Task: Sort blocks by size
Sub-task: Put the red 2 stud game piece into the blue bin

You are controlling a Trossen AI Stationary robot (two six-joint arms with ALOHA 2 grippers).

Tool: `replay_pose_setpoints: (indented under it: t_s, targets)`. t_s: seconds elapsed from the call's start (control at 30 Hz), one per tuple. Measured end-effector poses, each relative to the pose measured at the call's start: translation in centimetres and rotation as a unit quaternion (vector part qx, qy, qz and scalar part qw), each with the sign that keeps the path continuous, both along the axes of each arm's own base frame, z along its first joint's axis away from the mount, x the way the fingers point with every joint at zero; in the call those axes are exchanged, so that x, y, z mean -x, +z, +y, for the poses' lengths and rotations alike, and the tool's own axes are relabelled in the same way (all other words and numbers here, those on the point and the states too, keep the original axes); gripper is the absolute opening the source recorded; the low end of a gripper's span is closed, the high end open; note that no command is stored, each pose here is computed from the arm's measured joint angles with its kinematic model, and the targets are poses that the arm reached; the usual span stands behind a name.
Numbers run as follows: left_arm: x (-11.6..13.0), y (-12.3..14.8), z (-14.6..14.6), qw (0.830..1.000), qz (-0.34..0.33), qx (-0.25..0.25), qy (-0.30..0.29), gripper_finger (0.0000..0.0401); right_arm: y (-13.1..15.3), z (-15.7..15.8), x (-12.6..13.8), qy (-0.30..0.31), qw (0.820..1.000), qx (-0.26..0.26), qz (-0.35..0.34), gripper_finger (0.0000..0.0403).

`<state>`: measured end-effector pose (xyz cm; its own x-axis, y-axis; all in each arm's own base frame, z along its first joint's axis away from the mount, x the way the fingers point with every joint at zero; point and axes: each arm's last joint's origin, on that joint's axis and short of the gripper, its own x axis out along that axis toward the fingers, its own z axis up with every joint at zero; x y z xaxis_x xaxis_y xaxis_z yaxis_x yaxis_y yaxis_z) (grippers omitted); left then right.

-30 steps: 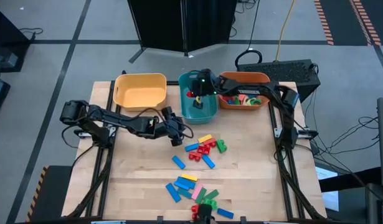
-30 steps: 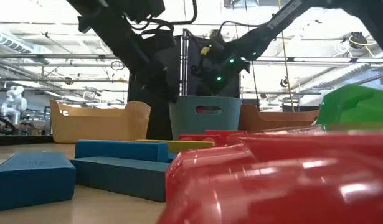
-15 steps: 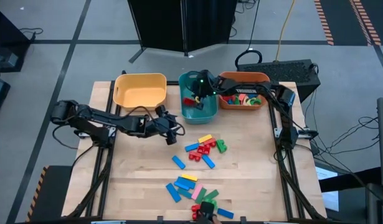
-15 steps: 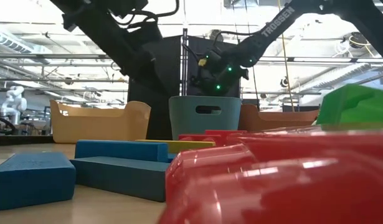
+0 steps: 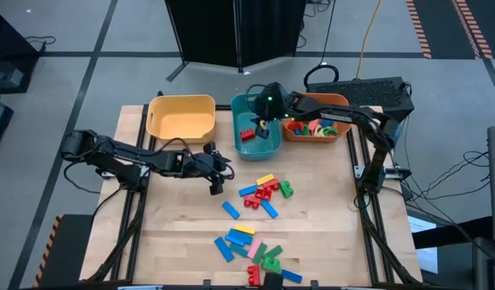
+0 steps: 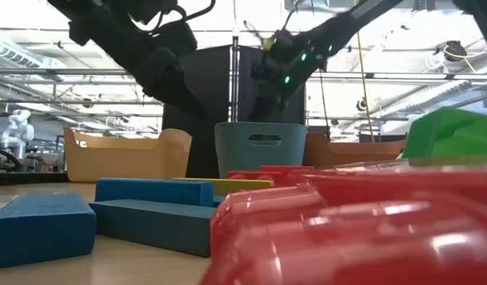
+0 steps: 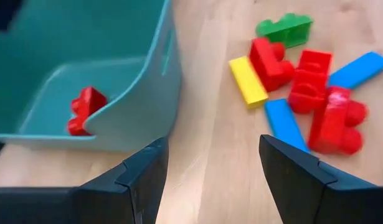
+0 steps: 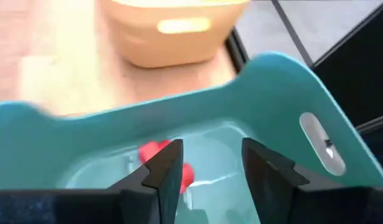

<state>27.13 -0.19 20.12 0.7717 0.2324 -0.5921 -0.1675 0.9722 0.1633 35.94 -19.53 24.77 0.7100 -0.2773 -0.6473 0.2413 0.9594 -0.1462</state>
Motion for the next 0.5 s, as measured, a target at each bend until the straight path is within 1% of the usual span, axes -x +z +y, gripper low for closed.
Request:
replay_pose_setpoints:
  t_s: [0.17,0.27,0.4,0.5]
  targets:
    - [-0.2,0.1,-0.7,0.999,-0.025,0.001,-0.022,0.0241,3.2,3.6,1.5,0.040,0.999,-0.003,0.020,0.0145]
    - [-0.2,0.1,-1.3,0.998,-0.047,0.002,-0.046,0.0241,4.6,6.0,1.9,0.068,0.997,-0.007,0.028,0.0144]
    - [-0.1,-0.3,-1.7,0.994,-0.069,0.007,-0.080,0.0241,5.5,9.4,2.2,0.110,0.993,-0.015,0.046,0.0144]
    - [0.0,-0.5,-1.8,0.993,-0.073,0.012,-0.092,0.0241,5.6,11.7,2.2,0.132,0.989,-0.029,0.057,0.0144]
